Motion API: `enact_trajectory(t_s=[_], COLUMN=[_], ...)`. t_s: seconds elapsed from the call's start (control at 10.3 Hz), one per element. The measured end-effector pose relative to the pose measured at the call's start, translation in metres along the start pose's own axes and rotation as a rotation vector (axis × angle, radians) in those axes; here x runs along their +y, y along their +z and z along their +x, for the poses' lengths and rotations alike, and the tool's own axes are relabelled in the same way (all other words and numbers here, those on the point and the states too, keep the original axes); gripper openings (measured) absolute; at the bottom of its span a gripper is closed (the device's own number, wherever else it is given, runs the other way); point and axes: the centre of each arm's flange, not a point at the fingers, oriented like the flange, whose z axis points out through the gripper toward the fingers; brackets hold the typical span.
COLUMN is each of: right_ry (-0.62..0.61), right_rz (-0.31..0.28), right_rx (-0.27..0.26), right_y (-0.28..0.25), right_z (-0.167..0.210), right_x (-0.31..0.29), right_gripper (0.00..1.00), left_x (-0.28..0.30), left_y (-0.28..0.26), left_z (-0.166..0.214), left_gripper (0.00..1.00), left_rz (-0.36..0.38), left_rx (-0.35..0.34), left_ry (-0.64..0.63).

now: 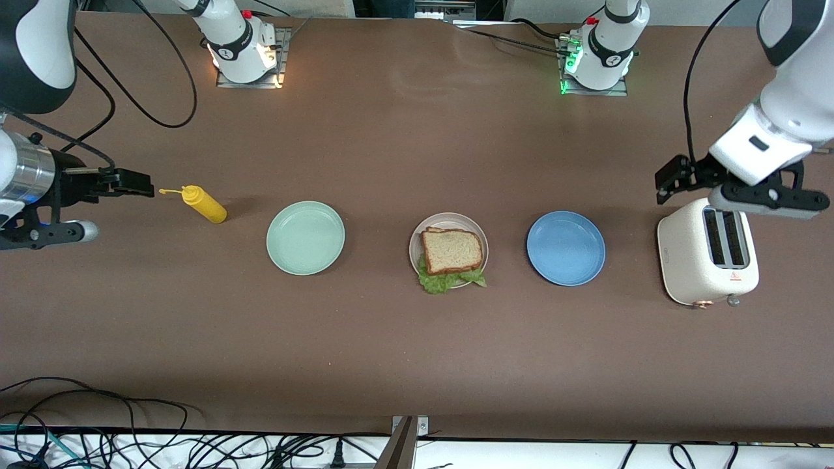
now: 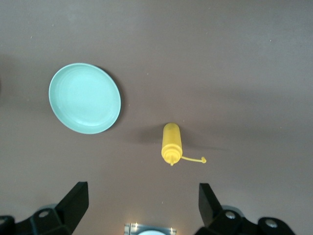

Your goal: Make sandwich on beige plate with both arms

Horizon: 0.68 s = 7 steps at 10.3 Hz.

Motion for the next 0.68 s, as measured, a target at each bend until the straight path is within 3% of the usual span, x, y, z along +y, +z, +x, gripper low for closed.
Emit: enact_trajectory(t_s=[0.19,0.48,0.68], right_ry=[0.032,0.021,0.027], right_rz=[0.009,-0.038,-0.039], right_rx=[0.073,0.188,0.221], right_y=[0.014,0.024,0.032], right_z=[-0.01,-0.026,-0.037], right_x=[0.002,-0.018,-0.015], right_gripper=[1.0,1.0,1.0], left_x=[0.012,0.02,0.016], left_y=[0.005,0.007,0.007], left_z=[-0.016,-0.017,-0.017], left_gripper=[1.0,1.0,1.0], left_rz=[0.033,0.011,0.007], left_rx=[-0.017,-0.015,-0.015], left_ry=[0.03,0.032,0.023])
